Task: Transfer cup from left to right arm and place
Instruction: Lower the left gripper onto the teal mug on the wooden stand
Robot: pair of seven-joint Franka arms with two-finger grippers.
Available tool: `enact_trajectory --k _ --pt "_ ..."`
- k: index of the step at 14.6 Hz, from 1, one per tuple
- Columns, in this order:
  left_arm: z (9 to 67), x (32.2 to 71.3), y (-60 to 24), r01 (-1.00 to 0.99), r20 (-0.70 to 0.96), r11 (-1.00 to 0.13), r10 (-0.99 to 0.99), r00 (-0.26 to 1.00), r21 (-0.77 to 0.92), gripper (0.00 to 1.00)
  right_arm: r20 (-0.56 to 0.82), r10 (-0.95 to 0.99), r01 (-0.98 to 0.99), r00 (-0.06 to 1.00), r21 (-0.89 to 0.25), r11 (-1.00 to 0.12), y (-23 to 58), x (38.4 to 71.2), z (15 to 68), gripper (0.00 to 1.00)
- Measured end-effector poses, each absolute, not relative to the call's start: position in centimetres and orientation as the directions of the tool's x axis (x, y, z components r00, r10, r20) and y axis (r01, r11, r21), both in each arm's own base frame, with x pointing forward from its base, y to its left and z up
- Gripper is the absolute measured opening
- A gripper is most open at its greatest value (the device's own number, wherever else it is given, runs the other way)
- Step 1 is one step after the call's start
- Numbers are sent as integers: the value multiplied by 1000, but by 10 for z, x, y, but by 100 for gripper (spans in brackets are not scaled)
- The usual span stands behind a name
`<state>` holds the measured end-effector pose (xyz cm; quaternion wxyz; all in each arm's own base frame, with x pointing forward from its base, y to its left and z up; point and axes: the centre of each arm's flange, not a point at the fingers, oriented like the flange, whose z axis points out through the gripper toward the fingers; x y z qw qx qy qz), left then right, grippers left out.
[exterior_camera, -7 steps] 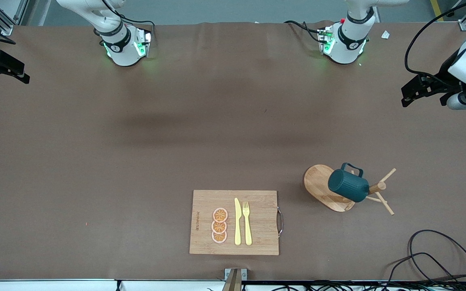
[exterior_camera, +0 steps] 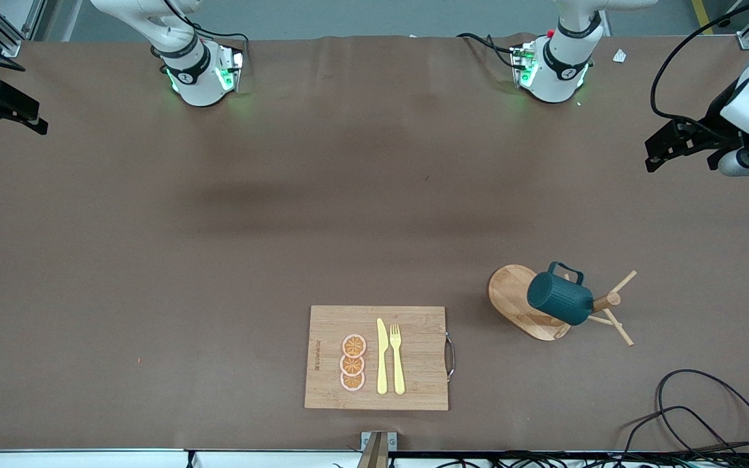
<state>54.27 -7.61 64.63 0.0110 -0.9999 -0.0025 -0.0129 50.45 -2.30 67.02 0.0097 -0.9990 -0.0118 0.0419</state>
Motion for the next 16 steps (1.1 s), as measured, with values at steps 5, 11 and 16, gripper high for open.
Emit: enact_trajectory --k 5,11,16 --pt "640 545 -81 -73 13 -997 -74 997 -24 100 -83 24 23 996 -20 -1000 -23 504 670 100" --pt "619 563 -92 -107 13 -994 -107 994 -16 100 -84 24 23 996 -20 -1000 -23 504 670 100" --pt "594 580 -97 -206 1 -979 -206 979 -9 100 -84 24 23 996 -20 -1000 -23 504 670 100"
